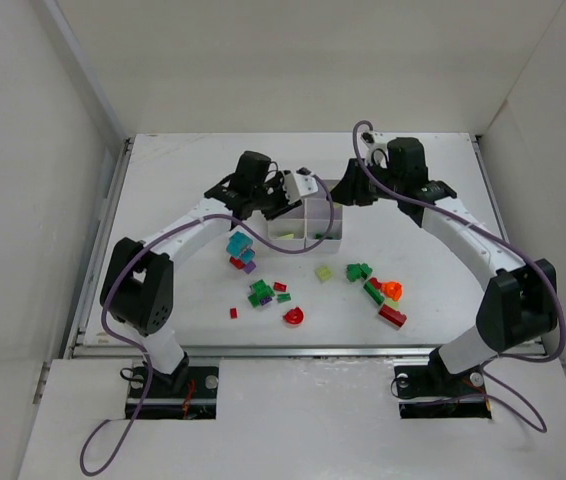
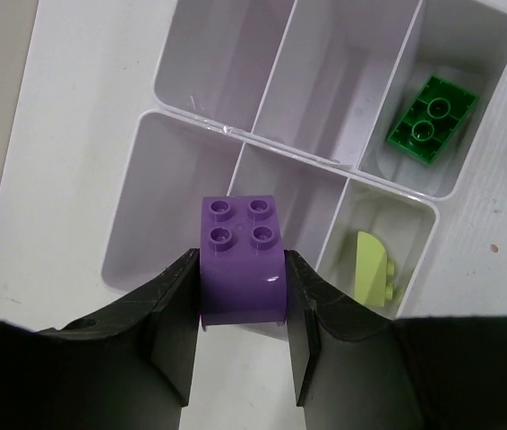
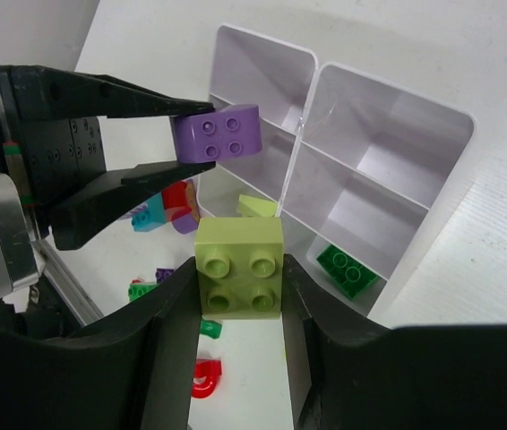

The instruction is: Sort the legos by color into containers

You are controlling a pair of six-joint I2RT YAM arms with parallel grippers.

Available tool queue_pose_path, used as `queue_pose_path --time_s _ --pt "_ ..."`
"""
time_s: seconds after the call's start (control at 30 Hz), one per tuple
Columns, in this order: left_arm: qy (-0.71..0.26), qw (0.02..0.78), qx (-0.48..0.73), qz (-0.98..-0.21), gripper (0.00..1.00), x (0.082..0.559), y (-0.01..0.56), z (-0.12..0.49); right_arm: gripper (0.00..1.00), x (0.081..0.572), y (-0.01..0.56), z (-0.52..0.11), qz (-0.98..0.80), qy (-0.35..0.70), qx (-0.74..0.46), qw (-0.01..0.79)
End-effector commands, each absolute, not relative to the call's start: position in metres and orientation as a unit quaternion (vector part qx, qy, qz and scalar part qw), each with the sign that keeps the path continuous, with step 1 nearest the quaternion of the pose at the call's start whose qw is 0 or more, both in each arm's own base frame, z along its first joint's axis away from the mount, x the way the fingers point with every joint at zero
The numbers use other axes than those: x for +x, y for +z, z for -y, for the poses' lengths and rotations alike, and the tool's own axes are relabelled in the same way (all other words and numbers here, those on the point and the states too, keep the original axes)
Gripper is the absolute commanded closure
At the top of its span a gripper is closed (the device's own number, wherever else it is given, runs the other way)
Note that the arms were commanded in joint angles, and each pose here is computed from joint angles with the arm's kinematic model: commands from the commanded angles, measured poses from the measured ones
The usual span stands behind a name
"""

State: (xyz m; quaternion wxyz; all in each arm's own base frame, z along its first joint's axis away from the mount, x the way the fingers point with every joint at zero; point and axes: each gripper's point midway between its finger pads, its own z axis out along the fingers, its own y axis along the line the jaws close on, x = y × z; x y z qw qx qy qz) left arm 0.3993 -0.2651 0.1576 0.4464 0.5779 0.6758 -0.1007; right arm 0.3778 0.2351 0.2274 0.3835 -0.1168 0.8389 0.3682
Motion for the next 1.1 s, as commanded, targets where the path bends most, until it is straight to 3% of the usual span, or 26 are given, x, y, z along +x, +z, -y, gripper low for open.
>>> queue_pose_path --time_s 0.0,0.1,0.13,0.17,0.67,0.8,1.07 --pt "-0.104 0.465 0.588 -0.654 0.73 0.405 0.178 0.271 1.00 0.382 0.250 -0.239 -0.822 0.376 -0.136 0.405" --pt "-0.099 0.464 0.578 -0.664 0.59 0.406 0.177 0.268 1.00 0.382 0.253 -0.237 -0.820 0.372 -0.138 0.412" --pt "-0.100 0.467 0.574 -0.665 0.30 0.407 0.178 0.269 1.00 0.381 0.251 -0.237 -0.823 0.371 -0.137 0.408" --pt "-0.100 0.467 0.574 -0.665 0.29 0.407 0.178 0.269 1.00 0.380 0.251 -0.239 -0.823 0.368 -0.142 0.410" --pt "-0.109 0.517 0.503 -0.684 0.26 0.412 0.231 0.251 1.00 0.374 0.243 -0.265 -0.823 0.361 -0.175 0.401" --pt "-0.094 0.491 0.537 -0.680 0.39 0.405 0.208 0.244 1.00 0.372 0.243 -0.270 -0.821 0.367 -0.181 0.398" --pt "-0.069 0.478 0.533 -0.695 0.39 0.414 0.192 0.246 1.00 0.363 0.237 -0.268 -0.827 0.362 -0.176 0.393"
